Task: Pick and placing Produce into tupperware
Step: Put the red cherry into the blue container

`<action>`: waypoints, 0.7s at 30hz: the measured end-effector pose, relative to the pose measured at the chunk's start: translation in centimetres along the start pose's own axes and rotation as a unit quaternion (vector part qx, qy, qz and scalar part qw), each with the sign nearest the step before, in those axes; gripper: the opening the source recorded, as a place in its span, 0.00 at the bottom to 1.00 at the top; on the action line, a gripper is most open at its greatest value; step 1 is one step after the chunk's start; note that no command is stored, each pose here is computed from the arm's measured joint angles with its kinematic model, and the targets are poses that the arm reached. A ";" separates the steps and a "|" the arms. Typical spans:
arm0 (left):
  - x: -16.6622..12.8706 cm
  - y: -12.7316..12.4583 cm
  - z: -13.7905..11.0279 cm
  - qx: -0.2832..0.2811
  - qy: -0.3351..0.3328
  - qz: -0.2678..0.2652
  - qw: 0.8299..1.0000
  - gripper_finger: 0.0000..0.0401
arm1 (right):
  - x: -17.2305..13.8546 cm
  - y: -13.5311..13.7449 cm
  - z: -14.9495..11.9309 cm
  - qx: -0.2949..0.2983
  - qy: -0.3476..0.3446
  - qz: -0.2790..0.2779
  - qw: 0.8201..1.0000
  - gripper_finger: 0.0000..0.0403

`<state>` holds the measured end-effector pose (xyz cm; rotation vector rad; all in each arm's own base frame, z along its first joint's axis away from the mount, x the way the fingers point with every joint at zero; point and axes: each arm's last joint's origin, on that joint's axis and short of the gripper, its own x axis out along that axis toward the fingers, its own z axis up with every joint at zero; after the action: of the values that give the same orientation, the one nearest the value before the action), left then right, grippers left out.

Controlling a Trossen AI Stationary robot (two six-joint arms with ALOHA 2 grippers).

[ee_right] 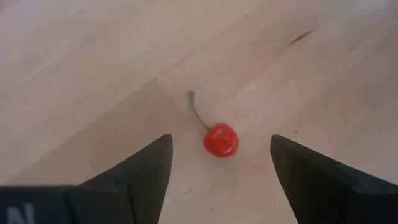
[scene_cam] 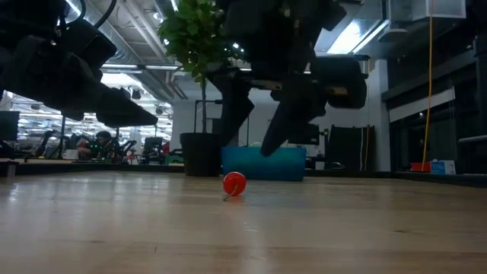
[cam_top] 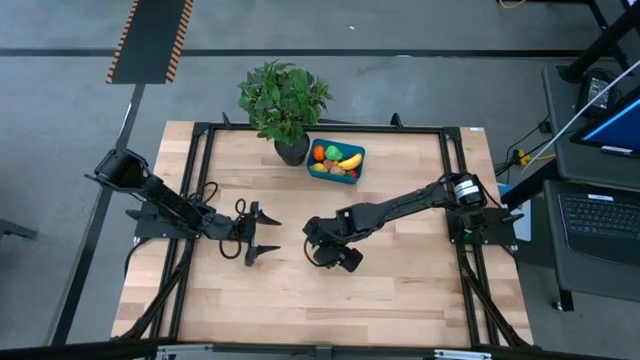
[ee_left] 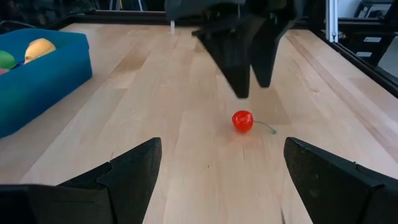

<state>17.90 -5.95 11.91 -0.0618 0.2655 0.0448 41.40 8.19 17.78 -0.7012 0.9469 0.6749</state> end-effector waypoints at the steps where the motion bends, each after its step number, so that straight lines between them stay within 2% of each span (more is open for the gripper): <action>1: 0.0 0.0 0.0 0.000 0.000 0.000 1.000 0.82 | 0.2 0.0 -0.1 -0.003 0.003 0.000 1.000 0.67; 9: 0.0 0.0 0.0 0.001 0.001 0.000 1.000 0.82 | 3.1 0.2 -1.0 -0.056 0.036 0.006 0.998 0.67; 14: 0.0 0.0 0.0 0.001 0.002 0.000 1.000 0.82 | 4.3 0.2 -1.2 -0.060 0.037 0.004 0.998 0.67; 21: 0.0 0.0 -0.1 0.001 0.003 0.000 1.000 0.82 | 4.4 0.2 -1.2 -0.060 0.036 0.005 0.998 0.66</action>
<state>17.88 -5.94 11.85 -0.0594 0.2711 0.0452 42.52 8.27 13.31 -0.8313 0.9836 0.7234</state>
